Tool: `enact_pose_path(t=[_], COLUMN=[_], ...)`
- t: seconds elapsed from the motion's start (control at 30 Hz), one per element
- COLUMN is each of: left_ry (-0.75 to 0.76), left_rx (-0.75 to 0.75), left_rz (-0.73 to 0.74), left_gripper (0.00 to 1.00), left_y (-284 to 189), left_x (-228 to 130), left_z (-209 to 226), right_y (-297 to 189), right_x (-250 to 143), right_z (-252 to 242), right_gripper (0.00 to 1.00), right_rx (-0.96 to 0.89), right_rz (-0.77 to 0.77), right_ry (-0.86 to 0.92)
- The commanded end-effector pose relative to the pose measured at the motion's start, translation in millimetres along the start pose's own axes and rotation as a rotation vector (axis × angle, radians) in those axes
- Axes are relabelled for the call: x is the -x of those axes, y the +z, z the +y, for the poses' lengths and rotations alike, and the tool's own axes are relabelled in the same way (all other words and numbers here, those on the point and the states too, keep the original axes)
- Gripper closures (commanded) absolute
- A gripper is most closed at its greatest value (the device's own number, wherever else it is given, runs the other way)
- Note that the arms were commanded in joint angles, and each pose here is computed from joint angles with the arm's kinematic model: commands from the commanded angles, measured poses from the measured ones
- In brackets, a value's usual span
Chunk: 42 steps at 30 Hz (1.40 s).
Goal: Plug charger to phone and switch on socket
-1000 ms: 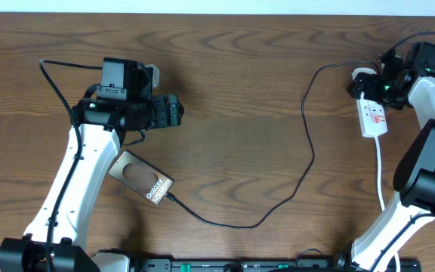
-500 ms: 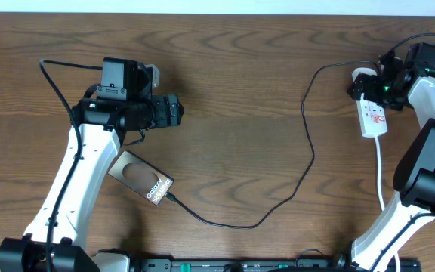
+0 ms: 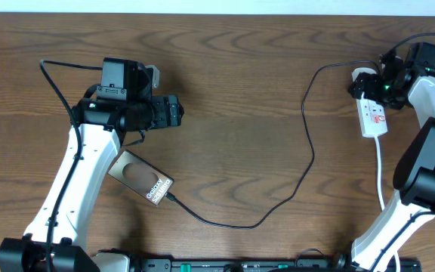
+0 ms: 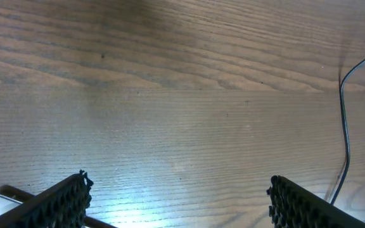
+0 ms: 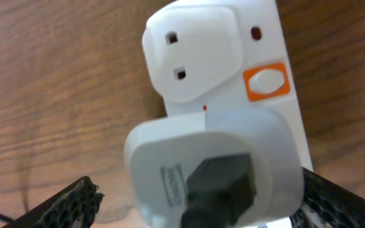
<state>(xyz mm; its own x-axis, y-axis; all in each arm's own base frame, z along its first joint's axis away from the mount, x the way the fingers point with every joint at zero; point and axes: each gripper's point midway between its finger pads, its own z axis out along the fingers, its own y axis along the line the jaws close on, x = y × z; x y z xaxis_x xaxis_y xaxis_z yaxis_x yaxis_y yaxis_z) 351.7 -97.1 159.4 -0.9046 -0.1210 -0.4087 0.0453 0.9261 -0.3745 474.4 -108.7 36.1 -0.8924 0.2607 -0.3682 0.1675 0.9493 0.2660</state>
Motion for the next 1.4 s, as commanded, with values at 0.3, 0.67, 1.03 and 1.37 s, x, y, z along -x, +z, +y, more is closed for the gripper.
enact_pose_path(t=[0.3, 0.67, 1.03, 1.37], left_ry=[0.024, 0.025, 0.024, 0.024], left_rx=[0.008, 0.008, 0.007, 0.007], left_rz=[-0.019, -0.020, -0.020, -0.020], left_gripper=[0.11, 0.11, 0.11, 0.12], left_y=[-4.5, -4.5, -4.6, -4.6], left_x=[6.5, 6.6, 6.7, 6.6], left_z=[-1.6, -1.7, -1.8, -1.8], right_y=[62.7, 29.1, 19.9, 17.8], right_x=[-65.1, -48.4, -50.8, -58.2], right_z=[57.1, 35.7, 38.5, 42.5], right_gripper=[0.20, 0.19, 0.20, 0.20], right_rx=[0.241, 0.144, 0.149, 0.168], right_rz=[0.230, 0.176, 0.189, 0.220], right_ry=[0.050, 0.038, 0.046, 0.060])
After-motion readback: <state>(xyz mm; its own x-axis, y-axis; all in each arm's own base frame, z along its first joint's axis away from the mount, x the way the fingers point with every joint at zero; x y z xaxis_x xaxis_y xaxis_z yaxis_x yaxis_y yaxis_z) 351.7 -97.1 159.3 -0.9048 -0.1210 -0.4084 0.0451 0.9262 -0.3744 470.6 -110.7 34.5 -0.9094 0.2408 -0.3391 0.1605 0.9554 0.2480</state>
